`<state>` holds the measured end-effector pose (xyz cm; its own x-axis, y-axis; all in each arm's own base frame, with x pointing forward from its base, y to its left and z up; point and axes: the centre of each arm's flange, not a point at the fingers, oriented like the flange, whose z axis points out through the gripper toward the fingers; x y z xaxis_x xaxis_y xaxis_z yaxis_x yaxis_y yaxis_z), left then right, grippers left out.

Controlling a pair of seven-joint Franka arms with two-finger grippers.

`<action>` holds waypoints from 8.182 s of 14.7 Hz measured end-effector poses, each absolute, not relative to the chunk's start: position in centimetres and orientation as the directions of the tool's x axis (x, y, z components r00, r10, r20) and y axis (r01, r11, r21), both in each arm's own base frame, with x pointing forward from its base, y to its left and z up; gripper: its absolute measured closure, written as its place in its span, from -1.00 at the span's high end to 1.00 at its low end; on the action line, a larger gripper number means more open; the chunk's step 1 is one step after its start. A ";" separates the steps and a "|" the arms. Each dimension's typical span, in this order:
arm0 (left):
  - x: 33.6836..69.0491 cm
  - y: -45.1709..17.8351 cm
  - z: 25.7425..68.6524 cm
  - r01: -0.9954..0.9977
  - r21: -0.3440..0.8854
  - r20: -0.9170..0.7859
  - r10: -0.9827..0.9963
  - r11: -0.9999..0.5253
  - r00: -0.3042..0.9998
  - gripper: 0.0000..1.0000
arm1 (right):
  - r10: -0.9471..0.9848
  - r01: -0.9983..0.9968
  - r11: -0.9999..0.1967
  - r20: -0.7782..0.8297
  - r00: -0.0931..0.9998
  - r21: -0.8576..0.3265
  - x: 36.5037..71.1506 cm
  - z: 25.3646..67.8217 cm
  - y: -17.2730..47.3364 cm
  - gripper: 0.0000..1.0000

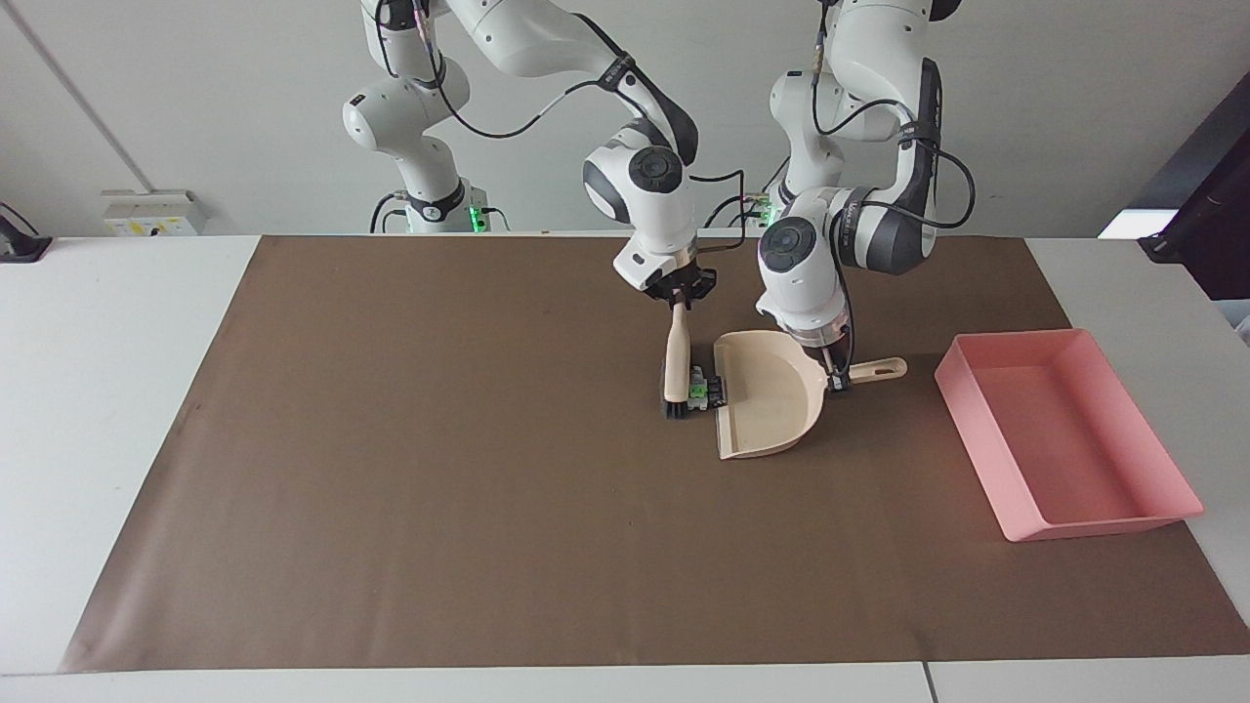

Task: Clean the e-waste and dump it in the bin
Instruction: 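Sweep the battery and circuit board into the dustpan with the right gripper, then return the brush with the right gripper while the left gripper lifts the dustpan, then tip the dustpan over the pink bin with the left gripper, then lower the dustpan back onto the table with the left gripper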

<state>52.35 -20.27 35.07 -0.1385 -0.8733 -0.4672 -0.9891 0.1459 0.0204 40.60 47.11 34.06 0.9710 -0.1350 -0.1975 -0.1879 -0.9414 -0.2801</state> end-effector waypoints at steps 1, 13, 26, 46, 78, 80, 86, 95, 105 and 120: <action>52.3 -20.3 35.0 -0.989 0.021 -0.467 -0.873 0.146 -0.139 -0.35 | -0.145 -0.211 -0.916 -0.211 0.967 -0.342 40.9 34.2 47.6 -0.49; 52.2 -20.2 34.7 -0.990 0.024 -0.469 -0.873 0.138 -0.133 -0.35 | -0.109 -0.200 -0.879 -0.225 0.968 -0.434 41.7 42.0 47.7 -0.49; 53.6 -17.3 35.4 -0.999 0.005 -0.379 -0.925 0.039 -0.038 -0.35 | -0.141 -0.127 -0.989 -0.202 0.969 0.083 49.1 48.5 22.4 -0.49; 60.1 8.0 50.4 -0.999 -0.040 -0.189 -0.982 0.019 -0.011 -0.35 | 0.006 0.011 -0.999 -0.125 0.992 0.037 47.4 35.7 -6.8 -0.49; 62.4 16.1 45.7 -0.996 -0.010 -0.913 -0.407 0.087 -0.026 -0.35 | 0.047 0.048 -0.997 -0.012 0.999 0.053 50.3 40.4 -7.7 1.00; 62.6 15.5 46.2 -0.994 0.013 -0.940 -0.337 0.110 -0.050 -0.35 | 0.031 0.029 -0.998 0.029 0.999 0.062 51.6 44.0 -7.7 1.00; 63.1 13.2 47.6 -0.988 0.070 -0.985 -0.145 0.140 -0.090 -0.35 | -0.172 -0.173 -0.983 0.025 0.985 0.067 52.7 56.9 -5.5 1.00; 63.3 9.6 51.3 -0.986 0.061 -0.984 -0.156 0.156 -0.085 -0.35 | -0.200 -0.198 -0.980 -0.058 0.978 0.030 51.4 63.4 -4.1 1.00; 61.1 -0.3 50.2 -0.985 0.062 -0.700 -0.697 0.159 -0.157 -0.35 | -0.177 -0.174 -0.984 -0.087 0.980 0.037 52.7 63.4 -2.8 1.00; 50.9 -20.6 35.6 -0.979 0.055 -0.485 -0.851 0.198 -0.200 -0.35 | -0.133 -0.131 -0.991 -0.097 0.986 0.033 52.6 63.4 -3.2 1.00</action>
<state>50.91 -20.64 35.55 -0.1998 -0.8515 -0.4848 -0.9786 0.1983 0.0550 52.57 -3.24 63.39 0.9863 -0.1331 -0.0973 -0.1305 -0.9909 0.0328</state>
